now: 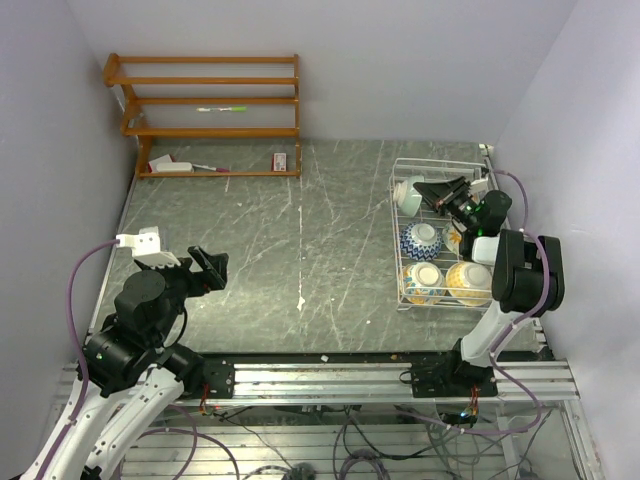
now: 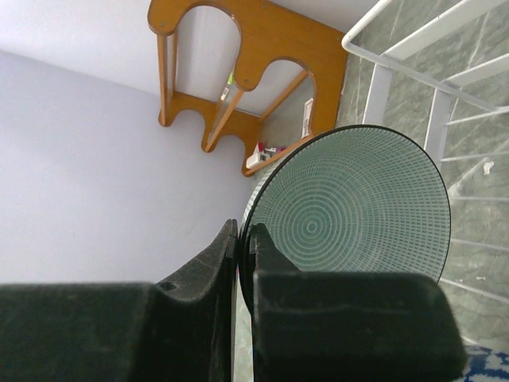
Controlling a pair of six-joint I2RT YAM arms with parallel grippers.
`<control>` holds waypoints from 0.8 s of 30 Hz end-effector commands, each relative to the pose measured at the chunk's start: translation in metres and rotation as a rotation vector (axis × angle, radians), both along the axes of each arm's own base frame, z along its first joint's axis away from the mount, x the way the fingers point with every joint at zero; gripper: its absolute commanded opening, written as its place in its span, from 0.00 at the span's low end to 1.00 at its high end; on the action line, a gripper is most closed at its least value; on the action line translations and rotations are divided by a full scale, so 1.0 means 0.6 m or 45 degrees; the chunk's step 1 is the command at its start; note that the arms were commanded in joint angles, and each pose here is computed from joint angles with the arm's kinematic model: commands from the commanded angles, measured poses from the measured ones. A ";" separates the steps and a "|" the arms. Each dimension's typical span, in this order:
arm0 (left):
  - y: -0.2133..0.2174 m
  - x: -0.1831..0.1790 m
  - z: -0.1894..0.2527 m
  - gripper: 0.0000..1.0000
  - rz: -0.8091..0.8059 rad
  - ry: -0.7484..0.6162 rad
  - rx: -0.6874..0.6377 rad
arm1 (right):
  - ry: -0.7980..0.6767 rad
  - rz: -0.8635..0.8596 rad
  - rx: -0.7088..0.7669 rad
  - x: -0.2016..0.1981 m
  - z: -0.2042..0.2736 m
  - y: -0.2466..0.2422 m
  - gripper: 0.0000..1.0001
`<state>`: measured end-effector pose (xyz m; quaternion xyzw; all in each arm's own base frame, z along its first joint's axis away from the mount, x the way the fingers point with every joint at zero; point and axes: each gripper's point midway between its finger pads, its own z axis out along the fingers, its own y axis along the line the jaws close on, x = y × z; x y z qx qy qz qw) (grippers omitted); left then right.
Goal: Load the bowls into the dish rack
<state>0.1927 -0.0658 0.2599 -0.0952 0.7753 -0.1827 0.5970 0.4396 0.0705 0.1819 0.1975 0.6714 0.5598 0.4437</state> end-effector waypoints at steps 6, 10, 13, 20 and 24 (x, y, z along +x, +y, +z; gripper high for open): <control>0.006 -0.001 0.020 0.98 0.023 -0.031 -0.016 | 0.036 -0.091 -0.023 0.048 -0.022 -0.036 0.03; 0.006 -0.001 0.020 0.98 0.024 -0.031 -0.017 | 0.124 -0.084 0.008 0.054 -0.067 -0.040 0.04; 0.006 -0.001 0.020 0.98 0.024 -0.029 -0.016 | 0.165 -0.068 0.013 0.058 -0.091 -0.039 0.08; 0.008 -0.002 0.021 0.98 0.029 -0.033 -0.018 | 0.250 -0.083 -0.011 0.057 -0.117 -0.044 0.12; 0.007 -0.002 0.021 0.98 0.026 -0.033 -0.018 | 0.293 -0.127 -0.037 0.045 -0.134 -0.054 0.14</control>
